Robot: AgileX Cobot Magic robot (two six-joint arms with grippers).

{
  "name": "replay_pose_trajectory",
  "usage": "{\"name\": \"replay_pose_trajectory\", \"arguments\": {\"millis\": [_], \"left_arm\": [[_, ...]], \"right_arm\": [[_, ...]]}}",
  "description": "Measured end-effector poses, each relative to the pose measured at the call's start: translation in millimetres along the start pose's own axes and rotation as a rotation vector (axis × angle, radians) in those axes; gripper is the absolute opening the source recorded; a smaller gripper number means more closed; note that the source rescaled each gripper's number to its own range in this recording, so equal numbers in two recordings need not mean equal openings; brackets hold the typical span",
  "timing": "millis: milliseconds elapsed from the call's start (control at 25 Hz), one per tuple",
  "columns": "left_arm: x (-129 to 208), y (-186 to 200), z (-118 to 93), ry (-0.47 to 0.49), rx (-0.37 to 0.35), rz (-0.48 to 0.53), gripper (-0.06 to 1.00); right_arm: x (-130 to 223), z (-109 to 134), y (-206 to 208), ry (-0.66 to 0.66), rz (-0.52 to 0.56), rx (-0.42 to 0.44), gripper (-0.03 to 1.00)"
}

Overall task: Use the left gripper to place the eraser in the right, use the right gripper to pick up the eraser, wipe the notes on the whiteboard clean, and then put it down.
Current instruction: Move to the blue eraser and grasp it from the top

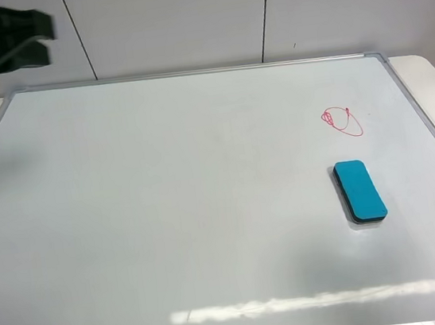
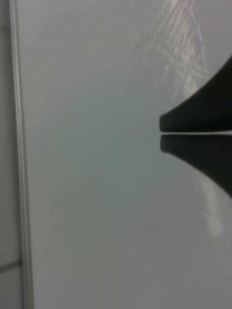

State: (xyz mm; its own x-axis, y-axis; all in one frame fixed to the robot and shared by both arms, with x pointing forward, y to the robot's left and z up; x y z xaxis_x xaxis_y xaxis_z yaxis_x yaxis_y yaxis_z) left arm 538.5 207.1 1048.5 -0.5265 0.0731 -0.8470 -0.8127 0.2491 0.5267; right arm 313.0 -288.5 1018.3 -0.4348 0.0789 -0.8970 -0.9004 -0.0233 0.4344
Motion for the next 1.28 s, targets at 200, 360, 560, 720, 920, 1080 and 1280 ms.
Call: {"name": "replay_pose_trajectory", "arguments": {"millis": [200,360,560,720,920,1080,1280], "left_arm": [[18,85,45,0.062,-0.149,-0.173,0.06],[41,137,49,0.006,-0.214,-0.231,0.41],[77,165,43,0.008,-0.213,-0.158,0.91],[109,178,41,0.005,-0.222,-0.053,0.99],[134,185,46,-0.054,-0.256,0.003,0.99],[151,185,44,-0.071,-0.251,-0.039,0.99],[155,189,42,-0.075,-0.249,-0.086,0.99]], "right_arm": [[0,0,0,0.000,0.000,0.000,1.00],[0,0,0,0.000,0.000,0.000,1.00],[0,0,0,0.000,0.000,0.000,1.00],[0,0,0,0.000,0.000,0.000,1.00],[0,0,0,0.000,0.000,0.000,1.00],[0,0,0,0.000,0.000,0.000,1.00],[0,0,0,0.000,0.000,0.000,1.00]]}}
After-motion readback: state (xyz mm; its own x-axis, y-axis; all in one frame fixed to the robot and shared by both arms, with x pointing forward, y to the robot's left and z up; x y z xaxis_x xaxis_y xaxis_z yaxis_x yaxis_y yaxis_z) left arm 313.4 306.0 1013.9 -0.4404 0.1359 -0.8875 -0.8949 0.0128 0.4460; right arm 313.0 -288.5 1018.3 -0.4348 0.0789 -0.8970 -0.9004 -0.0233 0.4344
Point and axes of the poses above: a point on each arm's last joint axis where the gripper is mounted, y pointing back along that axis away from the gripper, z along the wrist's bending axis when the last joint is at zero, x = y × z, the point moved 9 cm from there along -y, pointing out along that axis toward the gripper, and after that the axes turned 8 degrees about -y, right-handed, at the moved point
